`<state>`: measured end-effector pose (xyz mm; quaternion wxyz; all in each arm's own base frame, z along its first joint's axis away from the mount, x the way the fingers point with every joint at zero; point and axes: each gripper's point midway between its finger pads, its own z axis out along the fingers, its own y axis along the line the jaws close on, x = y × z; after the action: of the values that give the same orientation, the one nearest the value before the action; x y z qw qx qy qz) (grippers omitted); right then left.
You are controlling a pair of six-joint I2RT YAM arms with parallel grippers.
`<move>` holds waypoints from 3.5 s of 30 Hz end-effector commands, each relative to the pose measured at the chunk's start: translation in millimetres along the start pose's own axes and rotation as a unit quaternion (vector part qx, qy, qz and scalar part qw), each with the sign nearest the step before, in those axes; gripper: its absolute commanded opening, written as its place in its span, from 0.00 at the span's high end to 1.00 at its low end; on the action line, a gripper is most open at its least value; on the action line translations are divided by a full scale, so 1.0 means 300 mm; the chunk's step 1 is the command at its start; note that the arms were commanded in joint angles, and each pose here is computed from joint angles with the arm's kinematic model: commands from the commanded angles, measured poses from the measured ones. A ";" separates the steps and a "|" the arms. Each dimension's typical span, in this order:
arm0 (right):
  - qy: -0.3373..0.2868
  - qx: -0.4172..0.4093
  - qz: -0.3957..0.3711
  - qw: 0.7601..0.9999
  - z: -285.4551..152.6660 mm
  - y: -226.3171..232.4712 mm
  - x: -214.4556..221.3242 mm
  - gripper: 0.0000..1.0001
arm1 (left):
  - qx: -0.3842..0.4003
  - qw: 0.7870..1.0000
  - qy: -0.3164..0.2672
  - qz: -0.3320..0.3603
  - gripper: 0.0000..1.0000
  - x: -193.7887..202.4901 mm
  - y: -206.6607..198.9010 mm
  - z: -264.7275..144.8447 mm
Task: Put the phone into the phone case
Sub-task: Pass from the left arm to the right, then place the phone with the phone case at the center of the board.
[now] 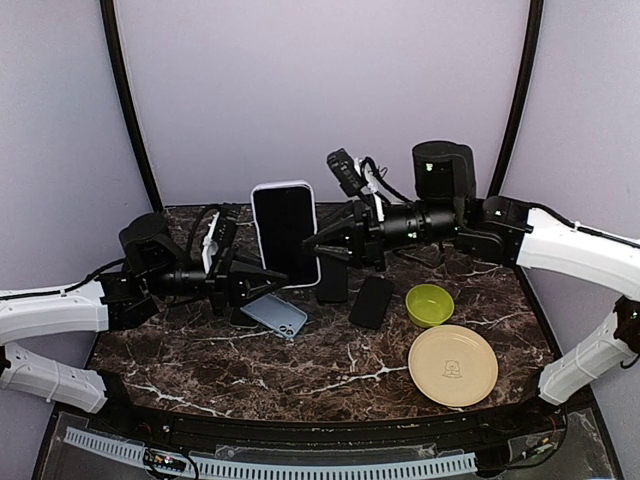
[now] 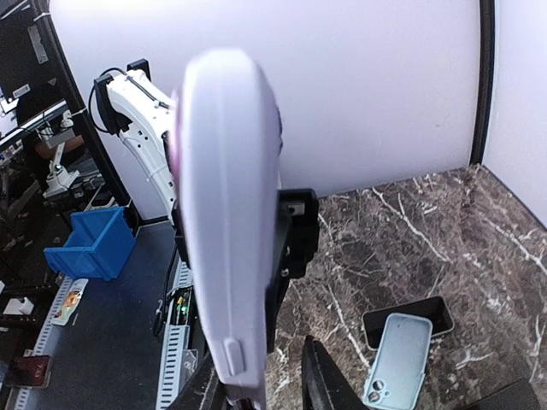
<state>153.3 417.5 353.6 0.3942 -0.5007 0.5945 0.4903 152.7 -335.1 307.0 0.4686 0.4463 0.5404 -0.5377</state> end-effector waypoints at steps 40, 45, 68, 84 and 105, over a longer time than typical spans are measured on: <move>0.091 0.164 0.345 0.919 0.275 -0.905 0.439 1.00 | -0.521 0.842 0.132 0.051 0.01 0.037 0.583 -0.311; 0.066 0.140 0.385 0.910 0.317 -0.968 0.478 1.00 | -0.517 0.844 0.136 0.050 0.01 0.045 0.583 -0.305; 0.148 0.229 0.405 0.873 0.315 -1.122 0.770 0.63 | -0.513 0.847 0.134 0.047 0.01 0.042 0.578 -0.303; 0.178 0.319 0.265 0.892 0.231 -0.971 0.552 0.50 | -0.520 0.836 0.171 0.033 0.02 0.081 0.602 -0.301; 0.341 0.279 0.202 0.875 0.380 -0.677 0.914 0.58 | -0.508 0.842 0.177 0.031 0.03 0.088 0.598 -0.293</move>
<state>305.5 466.1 30.9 0.1786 -0.3599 0.8981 0.1786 322.6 -242.4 240.2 0.5384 0.2495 0.8013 -0.0769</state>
